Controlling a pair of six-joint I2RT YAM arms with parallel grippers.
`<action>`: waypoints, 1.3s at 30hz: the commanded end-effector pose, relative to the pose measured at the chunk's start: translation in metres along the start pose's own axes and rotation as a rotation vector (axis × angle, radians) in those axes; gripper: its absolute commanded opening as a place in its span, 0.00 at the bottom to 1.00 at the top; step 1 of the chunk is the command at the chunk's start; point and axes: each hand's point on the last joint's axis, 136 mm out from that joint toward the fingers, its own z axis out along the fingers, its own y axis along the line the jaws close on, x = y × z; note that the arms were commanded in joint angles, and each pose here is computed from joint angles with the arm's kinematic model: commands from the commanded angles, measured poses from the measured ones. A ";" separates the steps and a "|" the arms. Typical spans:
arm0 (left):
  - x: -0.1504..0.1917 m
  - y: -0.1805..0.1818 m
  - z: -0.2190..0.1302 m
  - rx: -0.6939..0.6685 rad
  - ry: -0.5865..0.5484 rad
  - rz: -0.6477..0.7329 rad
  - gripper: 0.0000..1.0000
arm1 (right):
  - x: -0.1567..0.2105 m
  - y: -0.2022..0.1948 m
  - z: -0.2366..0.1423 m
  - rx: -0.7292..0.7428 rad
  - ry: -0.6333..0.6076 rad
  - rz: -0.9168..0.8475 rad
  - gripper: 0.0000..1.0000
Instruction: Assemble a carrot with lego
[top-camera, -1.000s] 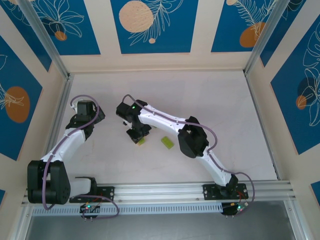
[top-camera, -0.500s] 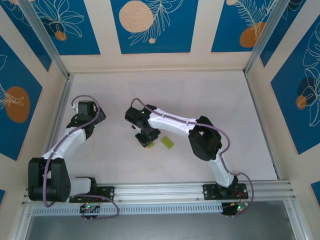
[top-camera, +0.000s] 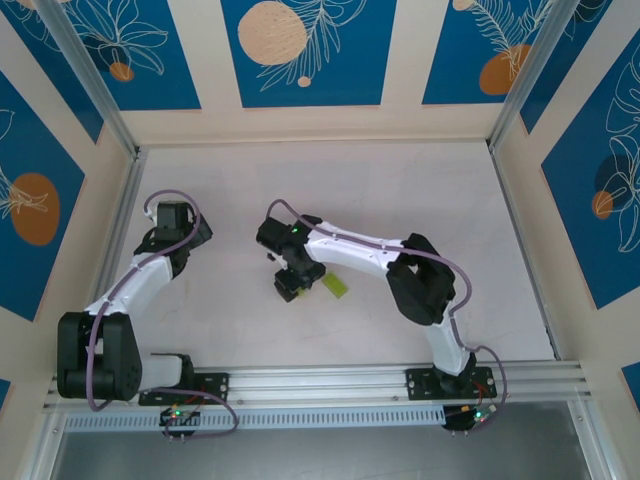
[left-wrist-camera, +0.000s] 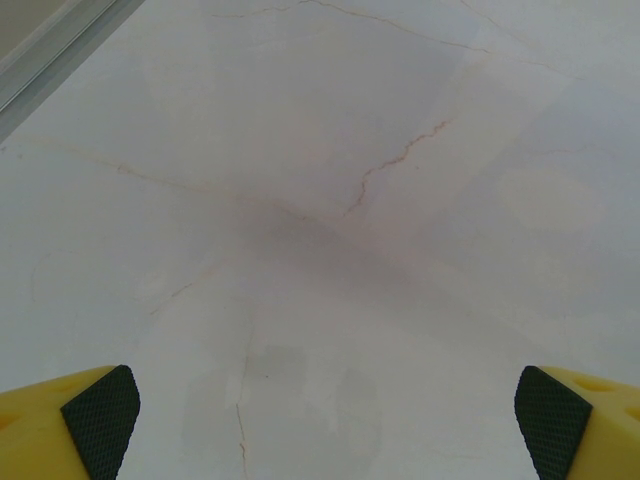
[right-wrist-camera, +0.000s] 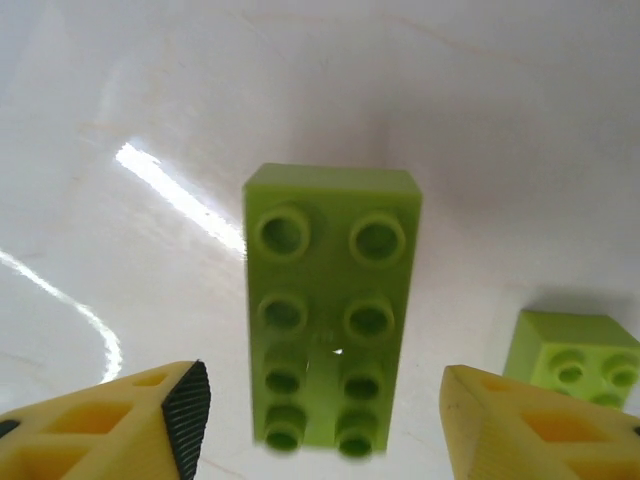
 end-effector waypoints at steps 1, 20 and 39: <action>-0.017 -0.003 -0.003 0.014 -0.032 -0.027 0.99 | -0.004 -0.003 -0.040 -0.030 -0.100 -0.001 0.66; -0.018 -0.002 -0.009 0.019 -0.041 -0.025 0.99 | 0.043 -0.071 0.009 0.019 0.005 0.118 0.66; -0.018 -0.003 -0.006 0.021 -0.039 -0.026 0.99 | 0.042 -0.083 0.047 0.008 0.070 0.128 0.51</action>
